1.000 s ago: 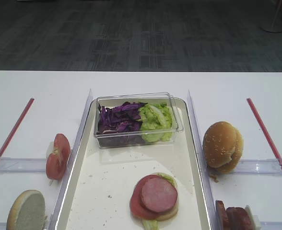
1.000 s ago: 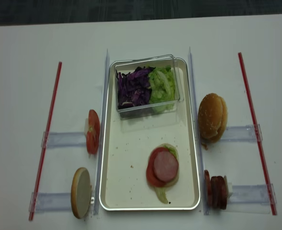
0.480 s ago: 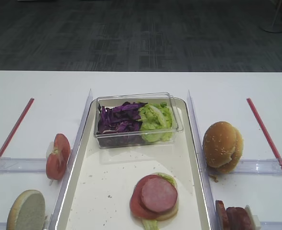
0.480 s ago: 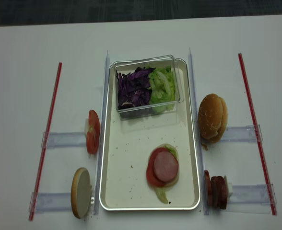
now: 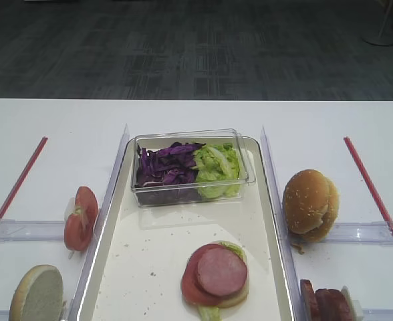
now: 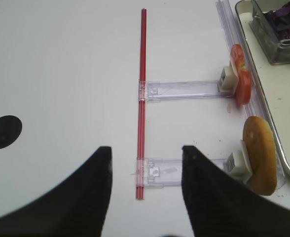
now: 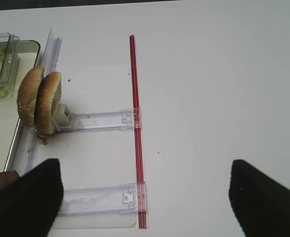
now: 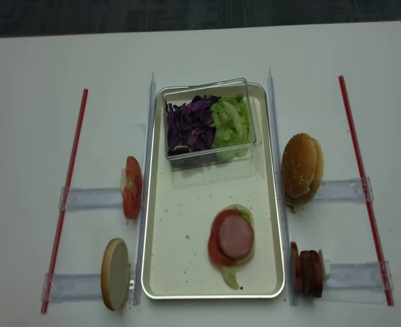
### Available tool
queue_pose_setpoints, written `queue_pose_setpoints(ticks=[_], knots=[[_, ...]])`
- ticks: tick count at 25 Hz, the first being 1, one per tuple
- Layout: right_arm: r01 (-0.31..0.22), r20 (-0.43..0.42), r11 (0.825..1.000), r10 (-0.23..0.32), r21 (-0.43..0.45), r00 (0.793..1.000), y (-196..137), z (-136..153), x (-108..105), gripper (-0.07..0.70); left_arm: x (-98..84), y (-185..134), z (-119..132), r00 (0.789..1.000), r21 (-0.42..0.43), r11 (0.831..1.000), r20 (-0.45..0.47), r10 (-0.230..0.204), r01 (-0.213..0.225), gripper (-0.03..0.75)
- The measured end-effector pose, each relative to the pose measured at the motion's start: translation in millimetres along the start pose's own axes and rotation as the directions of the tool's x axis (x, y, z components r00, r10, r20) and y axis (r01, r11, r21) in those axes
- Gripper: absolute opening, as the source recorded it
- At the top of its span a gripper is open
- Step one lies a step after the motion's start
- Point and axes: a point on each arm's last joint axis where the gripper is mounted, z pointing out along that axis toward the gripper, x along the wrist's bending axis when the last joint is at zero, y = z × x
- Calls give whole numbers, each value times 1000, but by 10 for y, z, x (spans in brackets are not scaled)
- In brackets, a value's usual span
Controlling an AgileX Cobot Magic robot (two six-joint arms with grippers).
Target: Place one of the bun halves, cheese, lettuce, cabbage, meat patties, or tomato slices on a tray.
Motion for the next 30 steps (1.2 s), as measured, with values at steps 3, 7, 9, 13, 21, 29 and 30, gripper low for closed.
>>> queue_pose_setpoints(ticks=[3, 7, 9, 13, 21, 29, 30], knots=[[0, 0, 1000, 0, 0, 1000, 0, 0, 0, 692, 0, 0, 0, 1000, 0, 1000, 0, 0, 0, 302], [0, 0, 1000, 0, 0, 1000, 0, 0, 0, 692, 0, 0, 0, 1000, 0, 1000, 0, 0, 0, 302], [-4, 6, 1000, 4, 0, 1000, 0, 0, -6, 692, 0, 0, 0, 1000, 0, 1000, 0, 0, 0, 302], [-11, 11, 1000, 11, -1, 1000, 1, 0, -10, 692, 0, 0, 0, 1000, 0, 1000, 0, 0, 0, 302], [-13, 13, 1000, 14, -1, 1000, 1, 0, -12, 692, 0, 0, 0, 1000, 0, 1000, 0, 0, 0, 302], [-13, 14, 1000, 13, -1, 1000, 1, 0, -13, 692, 0, 0, 0, 1000, 0, 1000, 0, 0, 0, 302], [-13, 14, 1000, 13, -1, 1000, 1, 0, -13, 692, 0, 0, 0, 1000, 0, 1000, 0, 0, 0, 302]])
